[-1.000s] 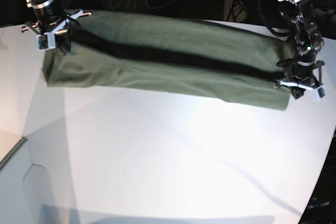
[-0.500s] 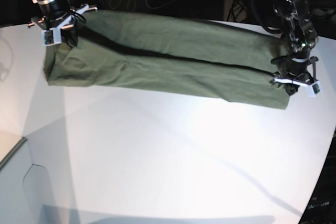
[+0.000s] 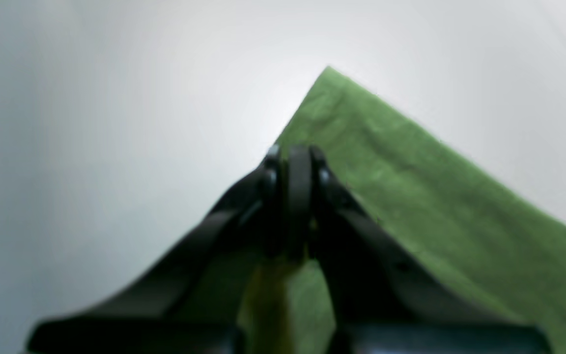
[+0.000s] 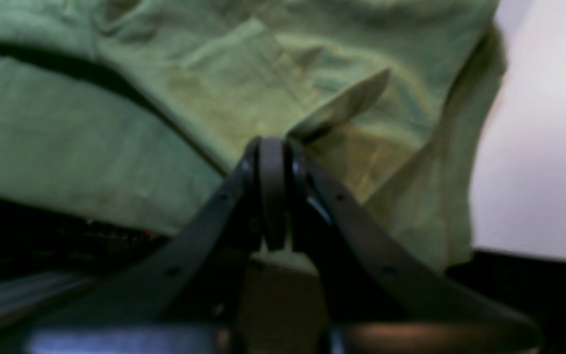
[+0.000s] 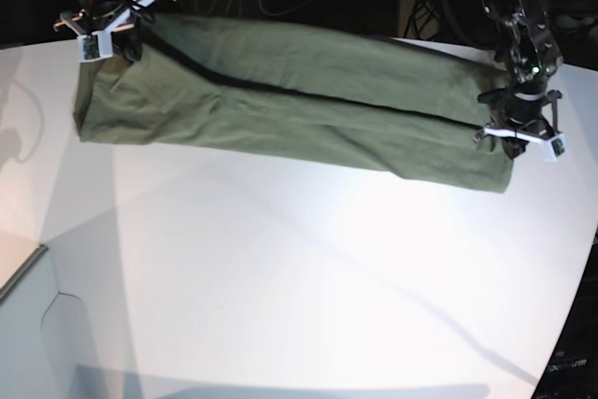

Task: Layout the t-shirt on the table in an organized manner, then fold the t-shirt properly
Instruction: 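Lower the folded strip with both grippers and straighten it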

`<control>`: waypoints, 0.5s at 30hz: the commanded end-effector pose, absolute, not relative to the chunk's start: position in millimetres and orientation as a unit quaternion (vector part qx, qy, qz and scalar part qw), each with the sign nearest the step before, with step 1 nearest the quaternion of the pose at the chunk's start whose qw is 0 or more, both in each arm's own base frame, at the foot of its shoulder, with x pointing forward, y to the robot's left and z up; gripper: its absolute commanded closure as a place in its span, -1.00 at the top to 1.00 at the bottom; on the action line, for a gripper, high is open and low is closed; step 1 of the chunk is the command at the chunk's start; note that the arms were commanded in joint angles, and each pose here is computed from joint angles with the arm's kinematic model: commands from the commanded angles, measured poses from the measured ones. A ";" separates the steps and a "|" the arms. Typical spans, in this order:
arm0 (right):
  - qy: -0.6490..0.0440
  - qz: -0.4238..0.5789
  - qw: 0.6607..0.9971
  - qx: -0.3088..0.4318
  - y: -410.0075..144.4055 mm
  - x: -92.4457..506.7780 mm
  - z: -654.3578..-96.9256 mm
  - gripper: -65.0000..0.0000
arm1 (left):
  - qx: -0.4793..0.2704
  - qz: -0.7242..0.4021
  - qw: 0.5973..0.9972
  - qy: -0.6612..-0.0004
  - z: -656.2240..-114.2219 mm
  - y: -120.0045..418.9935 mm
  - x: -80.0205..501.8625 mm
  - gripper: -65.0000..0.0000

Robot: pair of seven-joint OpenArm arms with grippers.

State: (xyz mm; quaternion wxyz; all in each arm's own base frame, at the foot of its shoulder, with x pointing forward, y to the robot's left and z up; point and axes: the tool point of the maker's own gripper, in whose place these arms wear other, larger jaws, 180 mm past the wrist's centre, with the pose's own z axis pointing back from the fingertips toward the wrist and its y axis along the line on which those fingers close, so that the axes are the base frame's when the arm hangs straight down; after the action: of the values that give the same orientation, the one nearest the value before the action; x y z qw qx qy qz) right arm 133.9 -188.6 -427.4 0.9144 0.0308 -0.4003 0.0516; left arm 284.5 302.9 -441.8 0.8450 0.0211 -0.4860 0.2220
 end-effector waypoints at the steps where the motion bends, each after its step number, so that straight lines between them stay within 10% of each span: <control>1: -0.415 0.051 0.907 0.038 -188.6 140.7 -423.9 -1.00 | 0.026 0.218 0.834 -0.507 -429.3 308.6 291.8 -1.00; 15: -0.367 0.029 0.928 0.056 -212.6 158.5 -486.3 -1.00 | 0.028 0.217 0.843 -0.491 -438.9 308.6 280.7 -0.82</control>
State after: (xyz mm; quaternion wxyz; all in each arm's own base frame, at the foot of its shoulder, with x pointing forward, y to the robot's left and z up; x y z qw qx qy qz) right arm 166.3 -207.6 -478.9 0.9162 0.0686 -0.3946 0.0139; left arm 273.0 302.3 -451.2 0.8536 0.0235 -0.4710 0.2211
